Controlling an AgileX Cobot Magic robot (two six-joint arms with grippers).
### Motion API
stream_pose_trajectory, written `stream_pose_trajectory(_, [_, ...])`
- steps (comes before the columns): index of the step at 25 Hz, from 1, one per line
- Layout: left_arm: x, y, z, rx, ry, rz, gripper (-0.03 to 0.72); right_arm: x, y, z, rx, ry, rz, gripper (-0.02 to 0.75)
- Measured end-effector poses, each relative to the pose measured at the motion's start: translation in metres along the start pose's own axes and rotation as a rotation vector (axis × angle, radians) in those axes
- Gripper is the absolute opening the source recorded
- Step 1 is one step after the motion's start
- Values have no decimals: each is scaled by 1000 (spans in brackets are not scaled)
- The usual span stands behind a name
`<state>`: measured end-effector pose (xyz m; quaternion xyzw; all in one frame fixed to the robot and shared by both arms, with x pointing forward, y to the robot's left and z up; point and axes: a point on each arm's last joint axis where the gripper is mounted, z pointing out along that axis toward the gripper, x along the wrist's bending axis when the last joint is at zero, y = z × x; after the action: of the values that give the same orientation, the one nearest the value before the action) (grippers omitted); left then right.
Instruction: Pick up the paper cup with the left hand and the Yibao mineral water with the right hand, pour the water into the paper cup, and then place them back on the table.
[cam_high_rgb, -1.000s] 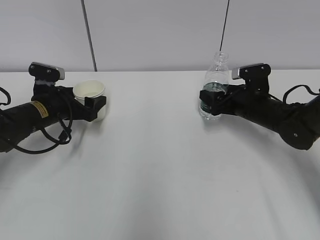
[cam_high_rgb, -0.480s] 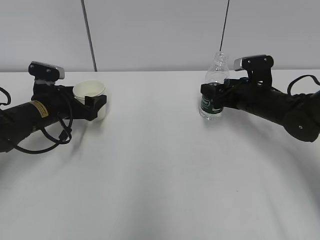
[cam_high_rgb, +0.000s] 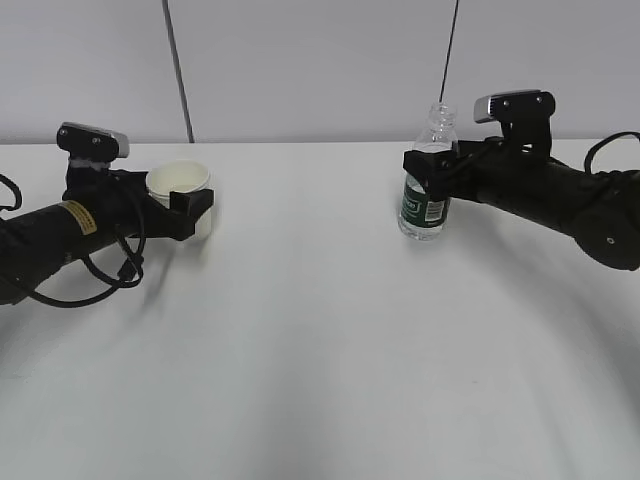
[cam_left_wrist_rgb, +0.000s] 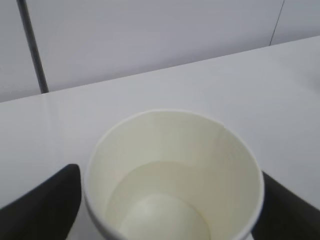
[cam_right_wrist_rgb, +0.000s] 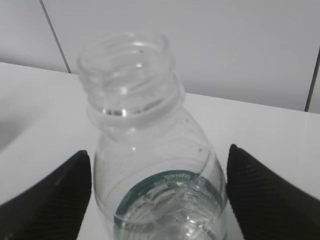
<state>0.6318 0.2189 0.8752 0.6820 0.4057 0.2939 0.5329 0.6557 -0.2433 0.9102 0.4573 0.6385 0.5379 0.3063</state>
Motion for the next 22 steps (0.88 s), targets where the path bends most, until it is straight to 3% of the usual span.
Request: stream_pose_trajectory(22, [-1, 24, -6, -63, 1, 23, 591, 5, 28, -9, -59, 12, -22, 622])
